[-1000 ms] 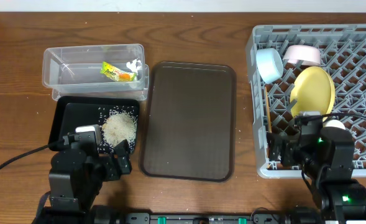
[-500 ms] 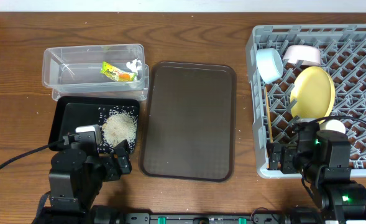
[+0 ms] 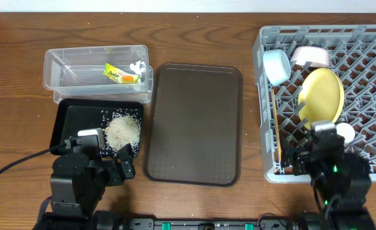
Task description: Sort waste into correct bins and load items into the dishwasher rack
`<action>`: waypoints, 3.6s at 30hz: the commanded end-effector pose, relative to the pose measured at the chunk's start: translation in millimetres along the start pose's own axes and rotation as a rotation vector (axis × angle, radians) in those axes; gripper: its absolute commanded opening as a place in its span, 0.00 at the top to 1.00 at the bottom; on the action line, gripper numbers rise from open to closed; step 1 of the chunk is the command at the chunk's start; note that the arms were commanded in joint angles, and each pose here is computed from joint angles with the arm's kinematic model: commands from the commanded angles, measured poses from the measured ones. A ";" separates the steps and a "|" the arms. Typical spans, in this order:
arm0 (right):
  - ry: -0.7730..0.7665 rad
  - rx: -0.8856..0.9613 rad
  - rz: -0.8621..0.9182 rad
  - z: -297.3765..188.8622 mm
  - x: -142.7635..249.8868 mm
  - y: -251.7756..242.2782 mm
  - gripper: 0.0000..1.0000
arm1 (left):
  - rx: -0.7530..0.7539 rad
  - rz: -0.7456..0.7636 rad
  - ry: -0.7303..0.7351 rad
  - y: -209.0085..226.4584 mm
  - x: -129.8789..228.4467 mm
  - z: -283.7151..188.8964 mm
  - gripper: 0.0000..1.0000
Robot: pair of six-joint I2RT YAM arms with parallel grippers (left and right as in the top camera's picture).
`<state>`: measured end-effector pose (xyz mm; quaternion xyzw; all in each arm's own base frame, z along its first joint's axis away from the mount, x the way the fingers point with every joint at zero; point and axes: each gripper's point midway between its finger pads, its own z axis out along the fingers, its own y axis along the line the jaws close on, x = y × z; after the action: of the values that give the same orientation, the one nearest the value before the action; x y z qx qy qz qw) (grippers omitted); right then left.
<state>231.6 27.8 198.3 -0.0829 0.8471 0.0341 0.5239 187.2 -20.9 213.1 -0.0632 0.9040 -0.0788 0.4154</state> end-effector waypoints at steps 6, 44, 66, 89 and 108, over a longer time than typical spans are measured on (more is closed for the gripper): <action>-0.269 0.029 -0.080 2.4 11.1 1.7 0.01 | -0.004 0.008 0.003 0.9 2.1 1.4 0.02; -0.388 0.072 -0.097 29.9 31.1 -4.5 0.01 | -0.004 0.008 0.003 1.0 2.1 1.4 0.02; -0.388 0.072 -0.097 29.9 31.1 -4.5 0.01 | -0.109 0.087 0.029 22.0 12.3 1.2 0.02; -0.388 0.072 -0.097 29.9 31.1 -4.5 0.01 | -0.049 0.048 -0.492 35.3 10.9 69.3 0.02; -0.388 0.072 -0.097 30.0 31.2 -4.5 0.01 | 0.006 0.249 -0.555 21.4 16.9 90.1 0.02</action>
<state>245.3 24.0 158.5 -0.0937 0.7250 -0.0027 0.6823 245.4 -7.5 151.6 0.0109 0.7423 -0.0114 0.6699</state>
